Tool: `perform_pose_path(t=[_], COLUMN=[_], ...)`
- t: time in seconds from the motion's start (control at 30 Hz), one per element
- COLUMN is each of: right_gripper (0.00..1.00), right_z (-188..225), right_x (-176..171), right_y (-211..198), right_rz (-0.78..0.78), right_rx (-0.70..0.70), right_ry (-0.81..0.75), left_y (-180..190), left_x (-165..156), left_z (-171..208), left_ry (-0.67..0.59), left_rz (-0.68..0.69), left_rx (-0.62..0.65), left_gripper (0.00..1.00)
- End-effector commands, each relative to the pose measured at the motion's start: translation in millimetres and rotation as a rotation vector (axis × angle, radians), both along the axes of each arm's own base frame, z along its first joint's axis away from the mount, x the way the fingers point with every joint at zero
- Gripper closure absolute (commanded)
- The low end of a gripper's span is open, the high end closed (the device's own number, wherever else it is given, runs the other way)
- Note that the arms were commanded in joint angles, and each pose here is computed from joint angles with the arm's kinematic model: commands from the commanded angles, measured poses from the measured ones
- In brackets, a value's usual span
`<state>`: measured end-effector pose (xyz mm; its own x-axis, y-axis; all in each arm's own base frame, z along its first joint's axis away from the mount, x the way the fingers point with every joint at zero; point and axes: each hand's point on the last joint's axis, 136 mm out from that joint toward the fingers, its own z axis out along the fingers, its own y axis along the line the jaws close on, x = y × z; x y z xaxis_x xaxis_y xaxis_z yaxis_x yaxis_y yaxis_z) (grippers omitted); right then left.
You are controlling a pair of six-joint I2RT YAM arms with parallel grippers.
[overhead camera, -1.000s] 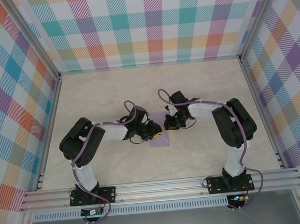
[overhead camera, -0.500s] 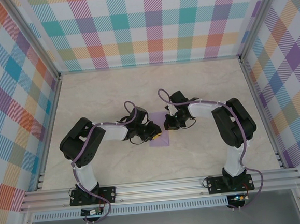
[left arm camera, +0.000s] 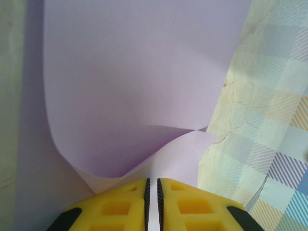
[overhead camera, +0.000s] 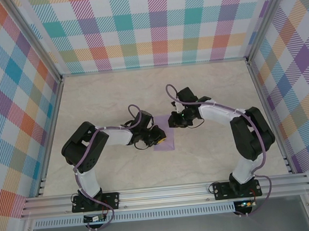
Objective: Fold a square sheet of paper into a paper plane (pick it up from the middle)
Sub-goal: Fold the triangle a second time at the center of the table.
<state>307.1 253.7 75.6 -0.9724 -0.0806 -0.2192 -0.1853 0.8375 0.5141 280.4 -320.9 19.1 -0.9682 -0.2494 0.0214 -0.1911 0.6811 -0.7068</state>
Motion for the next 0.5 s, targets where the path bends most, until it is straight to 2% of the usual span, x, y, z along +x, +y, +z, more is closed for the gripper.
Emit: perform_pose_path(t=[0.0, 0.13, 0.27, 0.47], right_gripper=[0.85, 0.91, 0.94, 0.96], right_z=[-1, 0, -8, -20], right_x=[-26, -50, -68, -78], right_y=[2, 9, 15, 23], right_rz=[-0.006, 0.006, 0.027, 0.052], right_rx=[0.052, 0.106, 0.094, 0.079], right_ry=[0.082, 0.137, 0.182, 0.213], left_y=[31, 34, 37, 39], left_x=[-29, -30, -32, -35], left_z=[-42, -44, -48, -47], left_ry=[0.113, 0.112, 0.117, 0.118], left_rz=[0.013, 0.017, 0.023, 0.024], left_rx=[0.194, 0.219, 0.231, 0.236], left_gripper=[0.86, 0.88, 0.90, 0.92])
